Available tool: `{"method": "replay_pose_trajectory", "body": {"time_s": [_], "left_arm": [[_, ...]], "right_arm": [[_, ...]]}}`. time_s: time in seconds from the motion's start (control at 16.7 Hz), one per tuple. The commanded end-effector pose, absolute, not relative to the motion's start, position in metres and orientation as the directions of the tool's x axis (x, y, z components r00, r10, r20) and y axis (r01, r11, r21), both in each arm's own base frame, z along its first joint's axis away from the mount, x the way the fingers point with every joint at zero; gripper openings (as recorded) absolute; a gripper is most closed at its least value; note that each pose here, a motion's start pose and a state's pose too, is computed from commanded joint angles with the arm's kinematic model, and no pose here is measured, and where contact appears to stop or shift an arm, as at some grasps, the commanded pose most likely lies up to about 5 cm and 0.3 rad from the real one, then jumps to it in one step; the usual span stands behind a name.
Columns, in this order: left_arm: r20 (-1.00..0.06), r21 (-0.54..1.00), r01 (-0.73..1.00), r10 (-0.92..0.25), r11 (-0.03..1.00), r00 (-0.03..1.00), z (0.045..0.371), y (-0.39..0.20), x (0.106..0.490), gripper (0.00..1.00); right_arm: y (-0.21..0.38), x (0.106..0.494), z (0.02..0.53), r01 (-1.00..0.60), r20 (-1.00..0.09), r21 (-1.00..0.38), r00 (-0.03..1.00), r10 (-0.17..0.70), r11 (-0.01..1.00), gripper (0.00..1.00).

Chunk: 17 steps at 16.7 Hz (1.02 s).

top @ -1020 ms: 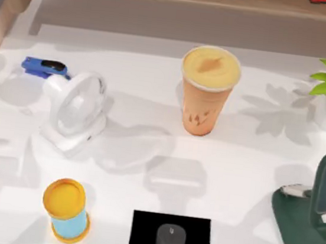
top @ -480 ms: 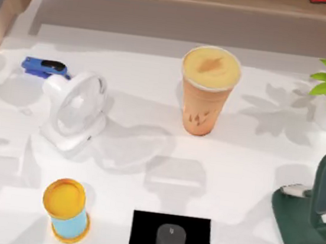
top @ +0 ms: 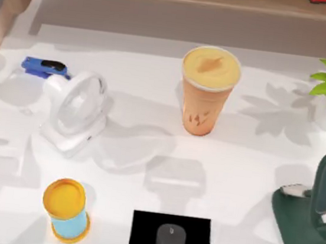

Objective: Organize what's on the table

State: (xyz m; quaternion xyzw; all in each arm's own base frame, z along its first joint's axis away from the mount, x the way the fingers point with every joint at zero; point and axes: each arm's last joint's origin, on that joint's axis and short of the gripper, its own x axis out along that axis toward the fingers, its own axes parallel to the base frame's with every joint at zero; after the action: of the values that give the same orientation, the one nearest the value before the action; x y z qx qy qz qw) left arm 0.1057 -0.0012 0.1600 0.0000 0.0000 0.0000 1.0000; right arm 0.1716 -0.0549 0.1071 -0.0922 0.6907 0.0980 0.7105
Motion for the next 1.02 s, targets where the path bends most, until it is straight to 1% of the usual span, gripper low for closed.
{"method": "replay_pose_trajectory", "body": {"time_s": [0.12,0.9,0.96,1.02], "left_arm": [[0.0,0.0,0.0,0.0,1.0,1.0,0.16,-0.0012,0.1057,1.0],[0.0,0.0,0.0,0.0,1.0,1.0,0.16,-0.0012,0.1057,1.0],[0.0,0.0,0.0,0.0,1.0,1.0,0.16,-0.0012,0.1057,1.0],[0.0,0.0,0.0,0.0,1.0,1.0,0.16,-0.0012,0.1057,1.0]], "right_arm": [[-0.0549,0.1716,0.1071,-0.267,-1.0,0.004,0.027,0.012,0.964,1.0],[-0.0549,0.1716,0.1071,-0.267,-1.0,0.004,0.027,0.012,0.964,0.02],[-0.0549,0.1716,0.1071,-0.267,-1.0,0.004,0.027,0.012,0.964,0.0],[-0.0549,0.1716,0.1071,-0.267,-1.0,0.004,0.027,0.012,0.964,0.0]]}}
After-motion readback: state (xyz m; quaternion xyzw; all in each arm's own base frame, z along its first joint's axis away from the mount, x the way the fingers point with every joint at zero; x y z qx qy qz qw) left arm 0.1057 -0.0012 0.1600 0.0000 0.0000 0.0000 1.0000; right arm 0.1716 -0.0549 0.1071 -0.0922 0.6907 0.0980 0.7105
